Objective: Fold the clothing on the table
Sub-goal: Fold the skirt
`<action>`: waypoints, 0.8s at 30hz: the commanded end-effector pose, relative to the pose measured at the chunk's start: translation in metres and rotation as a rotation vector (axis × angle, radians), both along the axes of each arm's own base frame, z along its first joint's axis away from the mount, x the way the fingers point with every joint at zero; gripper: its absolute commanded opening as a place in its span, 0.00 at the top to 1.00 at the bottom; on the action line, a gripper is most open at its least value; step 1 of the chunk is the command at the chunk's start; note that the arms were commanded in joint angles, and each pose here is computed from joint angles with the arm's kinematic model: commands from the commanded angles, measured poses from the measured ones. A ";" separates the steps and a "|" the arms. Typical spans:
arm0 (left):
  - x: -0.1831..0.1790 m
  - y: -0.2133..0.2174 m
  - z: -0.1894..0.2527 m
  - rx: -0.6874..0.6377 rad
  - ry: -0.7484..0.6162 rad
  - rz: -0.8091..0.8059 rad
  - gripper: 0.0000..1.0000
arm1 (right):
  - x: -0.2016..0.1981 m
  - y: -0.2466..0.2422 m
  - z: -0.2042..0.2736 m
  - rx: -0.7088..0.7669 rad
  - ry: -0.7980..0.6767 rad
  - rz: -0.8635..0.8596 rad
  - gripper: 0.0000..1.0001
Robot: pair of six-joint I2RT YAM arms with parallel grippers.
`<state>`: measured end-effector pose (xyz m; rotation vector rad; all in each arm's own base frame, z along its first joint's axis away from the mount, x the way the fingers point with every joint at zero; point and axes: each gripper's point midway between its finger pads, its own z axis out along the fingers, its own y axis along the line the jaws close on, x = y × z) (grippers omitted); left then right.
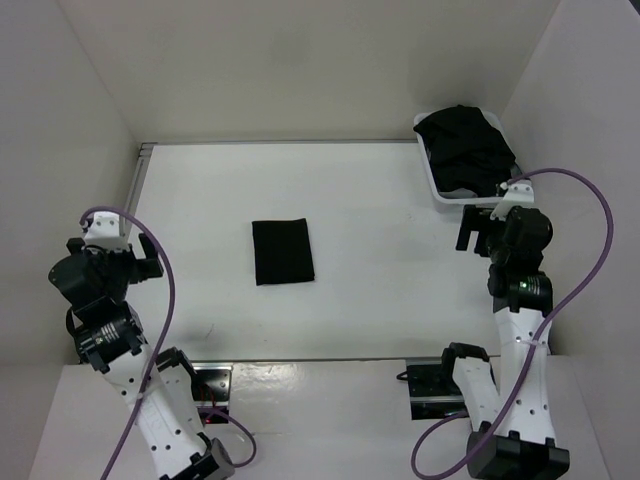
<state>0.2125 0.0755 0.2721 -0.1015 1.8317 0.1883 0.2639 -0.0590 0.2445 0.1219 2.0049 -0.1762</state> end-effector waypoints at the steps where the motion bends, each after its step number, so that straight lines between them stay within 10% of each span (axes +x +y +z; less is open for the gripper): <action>1: 0.004 0.002 0.000 0.016 -0.017 -0.013 0.00 | 0.000 0.004 0.023 -0.037 -0.105 0.038 0.01; 24: -0.003 -0.002 0.010 0.044 -0.060 -0.017 0.00 | -0.004 0.014 0.031 -0.048 -0.147 0.088 0.01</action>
